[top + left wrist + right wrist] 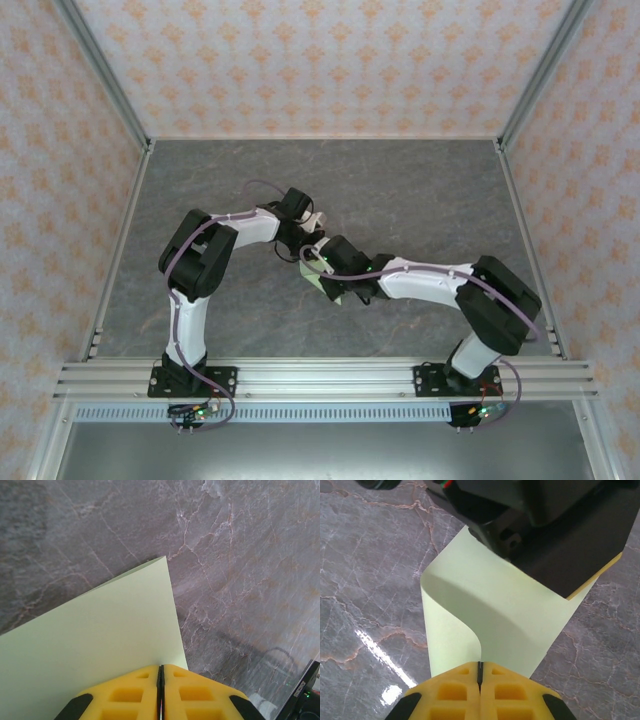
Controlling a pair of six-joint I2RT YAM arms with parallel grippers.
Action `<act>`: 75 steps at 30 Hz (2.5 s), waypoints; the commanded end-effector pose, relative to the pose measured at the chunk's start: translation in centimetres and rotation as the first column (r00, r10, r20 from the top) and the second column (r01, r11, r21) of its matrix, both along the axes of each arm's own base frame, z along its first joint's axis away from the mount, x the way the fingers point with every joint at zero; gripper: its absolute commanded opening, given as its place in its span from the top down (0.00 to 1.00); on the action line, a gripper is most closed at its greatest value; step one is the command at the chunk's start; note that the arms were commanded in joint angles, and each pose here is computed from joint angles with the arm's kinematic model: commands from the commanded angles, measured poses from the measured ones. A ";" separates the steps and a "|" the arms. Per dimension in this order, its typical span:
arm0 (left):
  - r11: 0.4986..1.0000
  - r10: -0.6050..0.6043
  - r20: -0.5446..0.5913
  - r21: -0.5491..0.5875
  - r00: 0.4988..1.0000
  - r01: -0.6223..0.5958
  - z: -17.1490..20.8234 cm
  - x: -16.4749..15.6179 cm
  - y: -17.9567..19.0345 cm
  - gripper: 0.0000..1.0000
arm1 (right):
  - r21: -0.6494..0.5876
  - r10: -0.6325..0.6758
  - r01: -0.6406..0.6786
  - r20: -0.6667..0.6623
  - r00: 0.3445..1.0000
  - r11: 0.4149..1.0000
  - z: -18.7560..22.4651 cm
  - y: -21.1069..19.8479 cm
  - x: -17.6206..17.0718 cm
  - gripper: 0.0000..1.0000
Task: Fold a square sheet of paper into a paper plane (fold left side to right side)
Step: Third fold the triangle at the center of the table.
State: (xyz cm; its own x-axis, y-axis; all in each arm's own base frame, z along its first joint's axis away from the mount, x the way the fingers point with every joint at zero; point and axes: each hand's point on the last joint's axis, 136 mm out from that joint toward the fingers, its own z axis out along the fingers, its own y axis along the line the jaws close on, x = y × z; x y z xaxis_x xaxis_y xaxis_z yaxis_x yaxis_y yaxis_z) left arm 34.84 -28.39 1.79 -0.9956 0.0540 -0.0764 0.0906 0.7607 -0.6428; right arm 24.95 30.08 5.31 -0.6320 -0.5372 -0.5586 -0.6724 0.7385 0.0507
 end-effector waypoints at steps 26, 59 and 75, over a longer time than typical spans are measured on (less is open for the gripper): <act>0.997 -0.021 -0.063 0.076 0.998 0.025 -2.3 -1.8 1.0 0.92 | 0.126 -0.060 0.096 -0.264 0.963 0.987 -3.1 -0.6 1.0 1.00; 0.996 -0.023 -0.064 0.079 0.998 0.028 -2.4 -2.0 1.2 0.94 | 0.185 -0.081 0.135 -0.272 0.959 0.973 -2.2 -1.4 1.1 1.00; 0.997 -0.022 -0.067 0.078 0.998 0.028 -2.5 -2.1 1.2 0.95 | 0.166 -0.099 0.147 -0.262 0.960 0.975 -2.1 -1.7 1.5 0.99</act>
State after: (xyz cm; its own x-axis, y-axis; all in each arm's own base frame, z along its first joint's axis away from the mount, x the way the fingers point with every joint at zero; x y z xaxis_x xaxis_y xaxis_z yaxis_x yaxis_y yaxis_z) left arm 34.79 -28.34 1.78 -0.9942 0.0668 -0.0838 0.1052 0.7589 -0.6427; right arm 26.08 28.80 3.24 -0.8107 -0.3600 -0.4616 -0.5417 0.7602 0.3586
